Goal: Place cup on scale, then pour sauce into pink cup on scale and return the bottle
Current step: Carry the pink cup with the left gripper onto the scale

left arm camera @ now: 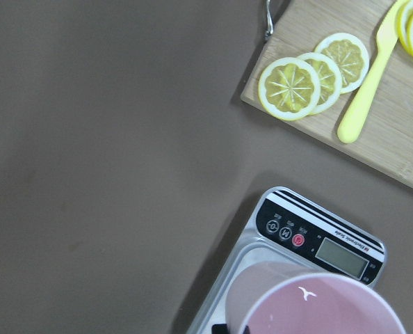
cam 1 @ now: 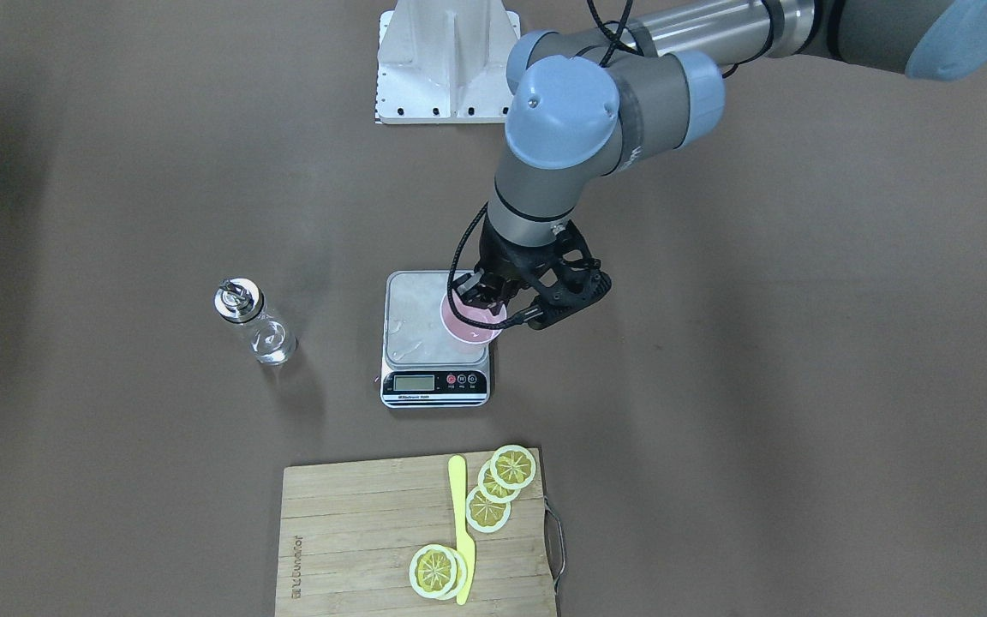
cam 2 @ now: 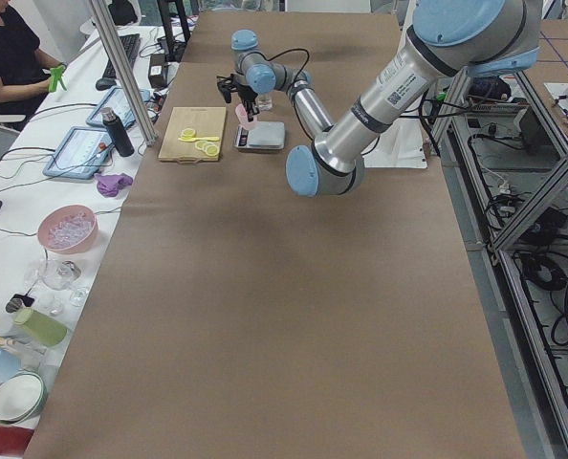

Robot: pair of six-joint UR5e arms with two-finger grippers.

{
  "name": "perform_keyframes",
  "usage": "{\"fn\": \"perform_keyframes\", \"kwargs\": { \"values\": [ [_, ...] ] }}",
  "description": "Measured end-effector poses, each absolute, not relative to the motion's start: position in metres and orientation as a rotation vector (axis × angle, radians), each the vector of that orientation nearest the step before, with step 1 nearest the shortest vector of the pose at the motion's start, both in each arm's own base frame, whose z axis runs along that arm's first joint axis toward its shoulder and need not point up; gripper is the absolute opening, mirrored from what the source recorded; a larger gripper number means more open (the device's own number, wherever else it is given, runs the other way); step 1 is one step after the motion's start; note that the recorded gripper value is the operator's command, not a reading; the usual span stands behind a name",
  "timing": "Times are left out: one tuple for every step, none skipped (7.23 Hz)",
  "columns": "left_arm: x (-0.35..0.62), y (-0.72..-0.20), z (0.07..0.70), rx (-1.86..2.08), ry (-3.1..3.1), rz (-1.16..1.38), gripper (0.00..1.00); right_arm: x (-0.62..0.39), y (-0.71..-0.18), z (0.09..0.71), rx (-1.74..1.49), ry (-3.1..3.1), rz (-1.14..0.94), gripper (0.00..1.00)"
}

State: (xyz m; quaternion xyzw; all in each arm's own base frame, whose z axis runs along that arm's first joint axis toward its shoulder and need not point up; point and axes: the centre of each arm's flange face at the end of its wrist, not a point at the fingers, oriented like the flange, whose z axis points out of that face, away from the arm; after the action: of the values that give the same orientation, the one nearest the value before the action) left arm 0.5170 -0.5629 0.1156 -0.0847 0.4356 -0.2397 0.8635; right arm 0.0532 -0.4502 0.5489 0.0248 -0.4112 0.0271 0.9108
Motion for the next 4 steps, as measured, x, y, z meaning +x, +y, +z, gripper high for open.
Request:
{"fn": "perform_keyframes", "kwargs": {
  "values": [
    [0.538,-0.567,0.111,-0.181,0.900,-0.504,0.00,0.053,-0.451,0.548,0.052,-0.850,0.055,1.00],
    [0.554,-0.562,0.112,-0.183,0.887,-0.496,0.00,0.053,-0.451,0.547,0.053,-0.853,0.055,1.00],
    [0.565,-0.556,0.113,-0.186,0.879,-0.485,0.00,0.053,-0.451,0.547,0.052,-0.854,0.056,1.00],
    [0.571,-0.550,0.115,-0.190,0.875,-0.476,0.00,0.053,-0.451,0.547,0.051,-0.854,0.056,1.00]
  ]
}}
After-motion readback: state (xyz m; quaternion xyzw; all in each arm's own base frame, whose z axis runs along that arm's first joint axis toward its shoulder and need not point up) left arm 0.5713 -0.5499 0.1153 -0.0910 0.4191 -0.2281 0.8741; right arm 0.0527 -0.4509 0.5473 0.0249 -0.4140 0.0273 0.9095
